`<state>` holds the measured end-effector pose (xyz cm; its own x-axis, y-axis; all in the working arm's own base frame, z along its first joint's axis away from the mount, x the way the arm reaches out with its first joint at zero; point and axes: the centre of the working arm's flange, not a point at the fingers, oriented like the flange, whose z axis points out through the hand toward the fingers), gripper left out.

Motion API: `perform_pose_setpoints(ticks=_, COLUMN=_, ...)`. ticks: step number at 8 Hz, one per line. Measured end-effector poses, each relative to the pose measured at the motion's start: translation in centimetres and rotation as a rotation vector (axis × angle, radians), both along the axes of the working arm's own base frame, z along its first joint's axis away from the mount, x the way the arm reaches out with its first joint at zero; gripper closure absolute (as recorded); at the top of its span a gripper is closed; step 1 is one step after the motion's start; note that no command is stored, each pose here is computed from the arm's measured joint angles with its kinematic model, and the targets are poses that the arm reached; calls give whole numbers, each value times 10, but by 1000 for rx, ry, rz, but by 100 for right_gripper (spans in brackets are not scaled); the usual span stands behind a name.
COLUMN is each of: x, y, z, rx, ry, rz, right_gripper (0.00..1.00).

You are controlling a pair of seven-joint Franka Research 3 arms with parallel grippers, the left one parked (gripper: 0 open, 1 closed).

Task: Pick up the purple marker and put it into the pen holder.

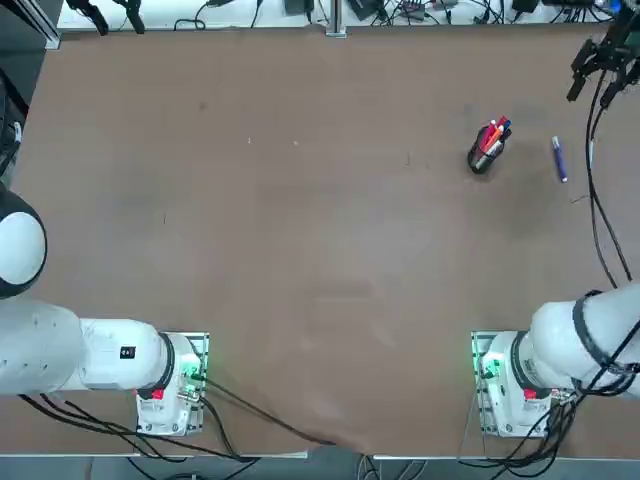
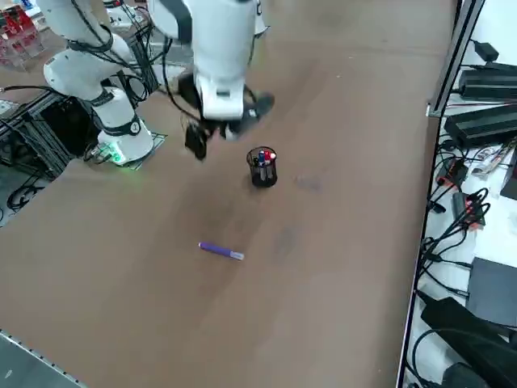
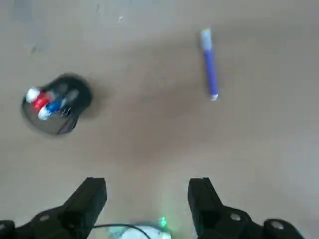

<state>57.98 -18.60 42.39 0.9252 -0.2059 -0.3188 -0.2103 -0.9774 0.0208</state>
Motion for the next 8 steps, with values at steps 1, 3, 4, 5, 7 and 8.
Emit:
perform_pose_setpoints(ticks=1, x=12, y=-10, z=-22, rx=-16, ry=-40, rz=16, right_gripper=0)
perform_pose_setpoints(ticks=3, x=24, y=-40, z=-63, rx=-21, ry=-102, rz=46, right_gripper=0)
perform_pose_setpoints(ticks=4, x=25, y=-59, z=-82, rx=-25, ry=-138, rz=59, right_gripper=0)
perform_pose_setpoints(ticks=5, x=23, y=-73, z=-104, rx=-26, ry=-168, rz=82, right_gripper=0)
perform_pose_setpoints(ticks=7, x=9, y=-83, z=-157, rx=-35, ry=-225, rz=123, right_gripper=0)
perform_pose_setpoints(ticks=8, x=-5, y=-86, z=-181, rx=-41, ry=-247, rz=125, right_gripper=0)
